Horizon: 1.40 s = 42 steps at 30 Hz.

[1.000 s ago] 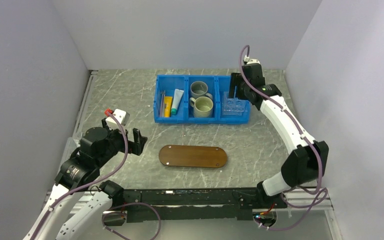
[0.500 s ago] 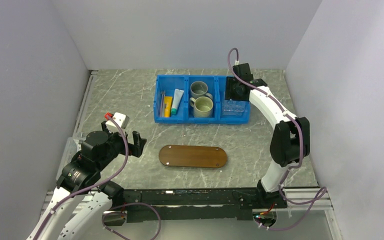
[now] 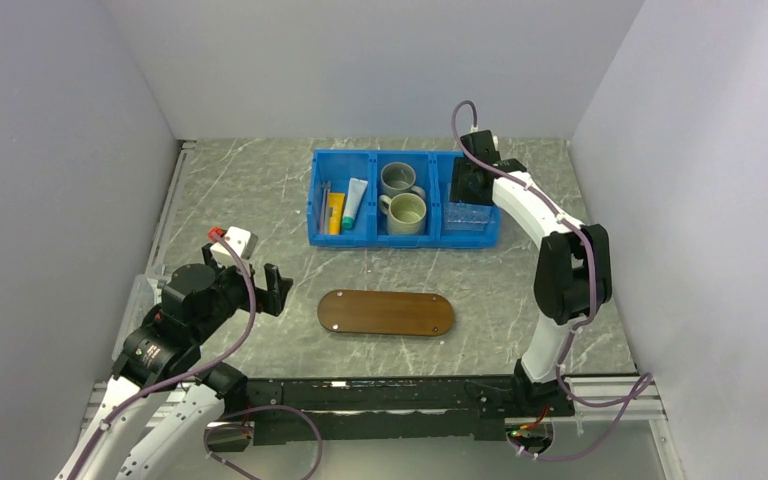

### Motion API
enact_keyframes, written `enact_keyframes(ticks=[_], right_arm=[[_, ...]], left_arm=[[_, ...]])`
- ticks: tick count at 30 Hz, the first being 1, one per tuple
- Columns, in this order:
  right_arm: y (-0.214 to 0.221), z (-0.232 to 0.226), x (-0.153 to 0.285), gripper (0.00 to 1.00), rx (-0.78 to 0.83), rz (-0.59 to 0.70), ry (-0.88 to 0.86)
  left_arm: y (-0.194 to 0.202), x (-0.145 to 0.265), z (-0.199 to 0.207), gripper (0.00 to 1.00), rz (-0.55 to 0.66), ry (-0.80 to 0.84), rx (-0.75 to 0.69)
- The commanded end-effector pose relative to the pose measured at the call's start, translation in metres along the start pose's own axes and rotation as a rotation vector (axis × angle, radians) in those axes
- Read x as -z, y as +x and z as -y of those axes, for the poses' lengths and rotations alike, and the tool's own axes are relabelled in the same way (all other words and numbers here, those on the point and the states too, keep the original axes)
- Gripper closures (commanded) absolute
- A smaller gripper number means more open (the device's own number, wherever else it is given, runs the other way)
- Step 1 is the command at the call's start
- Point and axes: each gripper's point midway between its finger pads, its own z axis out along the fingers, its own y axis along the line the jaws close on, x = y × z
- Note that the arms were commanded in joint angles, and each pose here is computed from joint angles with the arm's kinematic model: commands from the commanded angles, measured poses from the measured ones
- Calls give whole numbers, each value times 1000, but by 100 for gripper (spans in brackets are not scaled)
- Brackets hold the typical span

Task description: Prepare toiletry sets of a toothbrush and toothpaste on the tray

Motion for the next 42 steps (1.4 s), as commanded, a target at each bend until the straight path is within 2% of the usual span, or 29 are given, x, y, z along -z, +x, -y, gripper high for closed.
enact_keyframes(ticks=[1,19,29,36,42], right_arm=[[-10,6,-9,46,-43,40,42],[0,15,-38,56,-76,5,55],[4,13,-38,79,-76,-6,40],[-21,8,-12,100,-80,52,10],[-46,12,16,100,-61,114,39]], left_arm=[[-11,-3,3,1,38,15,-1],[-10,-6,3,1,29,9,-2],[-10,-6,1,1,28,2,-2],[-10,-4,0,1,33,-7,0],[-11,-3,-2,1,40,-17,2]])
